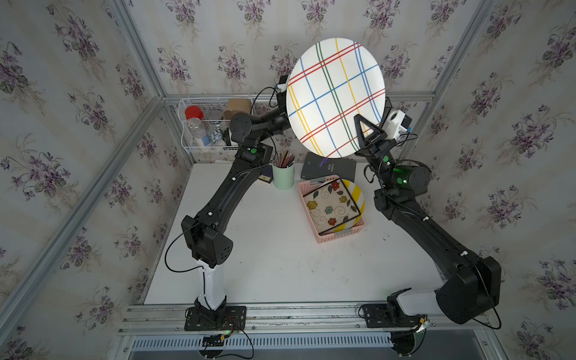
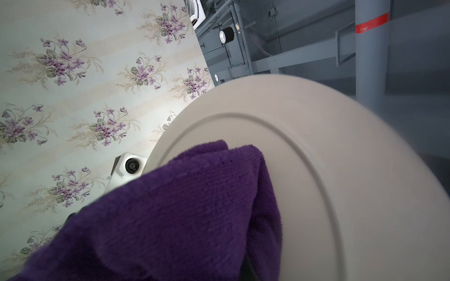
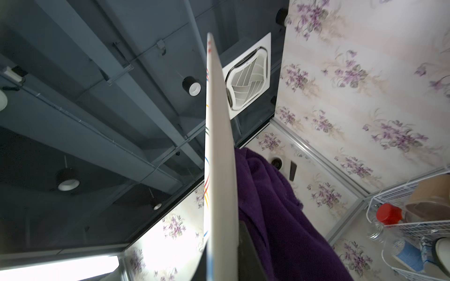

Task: Wipe the wet plate dry
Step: Wipe the plate with towel.

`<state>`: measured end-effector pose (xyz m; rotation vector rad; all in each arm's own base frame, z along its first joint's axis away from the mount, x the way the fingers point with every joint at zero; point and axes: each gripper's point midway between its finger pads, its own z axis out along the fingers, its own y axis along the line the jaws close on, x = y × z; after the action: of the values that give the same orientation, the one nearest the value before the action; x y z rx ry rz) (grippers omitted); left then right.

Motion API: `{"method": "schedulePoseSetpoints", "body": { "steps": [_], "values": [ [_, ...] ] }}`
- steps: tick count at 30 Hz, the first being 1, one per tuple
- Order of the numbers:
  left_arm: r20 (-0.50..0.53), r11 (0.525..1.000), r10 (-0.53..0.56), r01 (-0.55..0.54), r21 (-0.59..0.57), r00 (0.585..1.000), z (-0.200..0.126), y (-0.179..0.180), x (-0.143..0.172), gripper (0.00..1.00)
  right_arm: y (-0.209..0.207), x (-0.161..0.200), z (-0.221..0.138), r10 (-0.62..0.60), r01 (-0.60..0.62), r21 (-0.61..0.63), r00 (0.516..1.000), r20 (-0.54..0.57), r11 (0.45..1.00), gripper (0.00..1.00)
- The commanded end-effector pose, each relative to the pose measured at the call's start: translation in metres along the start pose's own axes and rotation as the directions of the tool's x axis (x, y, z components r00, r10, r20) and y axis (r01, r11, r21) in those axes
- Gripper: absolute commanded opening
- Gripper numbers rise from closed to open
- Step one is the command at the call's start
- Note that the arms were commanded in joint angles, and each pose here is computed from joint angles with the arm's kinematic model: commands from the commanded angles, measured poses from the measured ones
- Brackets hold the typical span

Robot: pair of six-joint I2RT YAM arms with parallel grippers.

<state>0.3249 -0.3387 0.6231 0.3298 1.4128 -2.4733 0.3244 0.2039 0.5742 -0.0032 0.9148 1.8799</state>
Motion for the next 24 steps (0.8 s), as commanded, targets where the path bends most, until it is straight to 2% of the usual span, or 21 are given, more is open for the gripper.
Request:
{"method": "schedulePoseSetpoints", "body": {
  "steps": [1,5,8,13,15,16,18,19,20,21,22,24],
  "values": [
    [-0.130,0.997,0.077,-0.074,0.027,0.988,0.012,-0.003,0.035,0.00,-0.031,-0.026,0.013,-0.029,0.023,0.088,0.998,0.061,0.996,0.00],
    [-0.215,1.000,0.014,-0.016,-0.010,0.977,0.015,0.033,0.055,0.00,-0.023,-0.077,0.035,-0.111,0.105,0.052,0.985,0.132,0.993,0.00],
    [-0.248,0.999,-0.017,0.006,-0.045,0.969,0.005,0.056,0.065,0.00,-0.024,-0.105,0.032,-0.157,0.147,0.068,0.969,0.188,0.987,0.00],
    [-0.176,0.998,-0.003,-0.008,-0.062,0.984,-0.028,0.050,0.056,0.00,-0.040,-0.133,-0.005,-0.223,0.177,0.196,0.943,0.247,0.964,0.00],
    [-0.134,0.992,0.043,-0.058,-0.108,0.990,-0.049,0.044,0.048,0.00,-0.041,-0.133,-0.018,-0.264,0.201,0.259,0.934,0.240,0.945,0.00],
    [-0.114,0.983,0.056,-0.075,-0.169,0.992,-0.061,0.050,0.043,0.00,-0.046,-0.129,-0.025,-0.280,0.208,0.296,0.933,0.225,0.932,0.00],
    [-0.037,0.935,0.103,-0.110,-0.338,0.994,-0.089,0.066,0.032,0.00,-0.051,-0.117,-0.033,-0.308,0.236,0.346,0.937,0.168,0.908,0.00],
    [0.007,0.878,0.149,-0.129,-0.462,0.989,-0.106,0.081,0.026,0.00,-0.056,-0.112,-0.038,-0.308,0.237,0.370,0.940,0.144,0.898,0.00],
    [0.018,0.790,0.244,-0.188,-0.584,0.970,-0.122,0.090,0.022,0.00,-0.057,-0.106,-0.042,-0.310,0.240,0.389,0.942,0.128,0.890,0.00],
    [-0.007,0.697,0.322,-0.242,-0.675,0.947,-0.134,0.094,0.020,0.00,-0.061,-0.099,-0.047,-0.315,0.245,0.409,0.943,0.112,0.879,0.00],
    [-0.048,0.625,0.381,-0.296,-0.722,0.923,-0.140,0.095,0.017,0.00,-0.065,-0.092,-0.051,-0.319,0.252,0.430,0.943,0.091,0.867,0.00],
    [-0.082,0.556,0.431,-0.336,-0.760,0.898,-0.143,0.093,0.007,0.00,-0.071,-0.073,-0.055,-0.329,0.277,0.468,0.944,0.031,0.839,0.00]
  ]
}}
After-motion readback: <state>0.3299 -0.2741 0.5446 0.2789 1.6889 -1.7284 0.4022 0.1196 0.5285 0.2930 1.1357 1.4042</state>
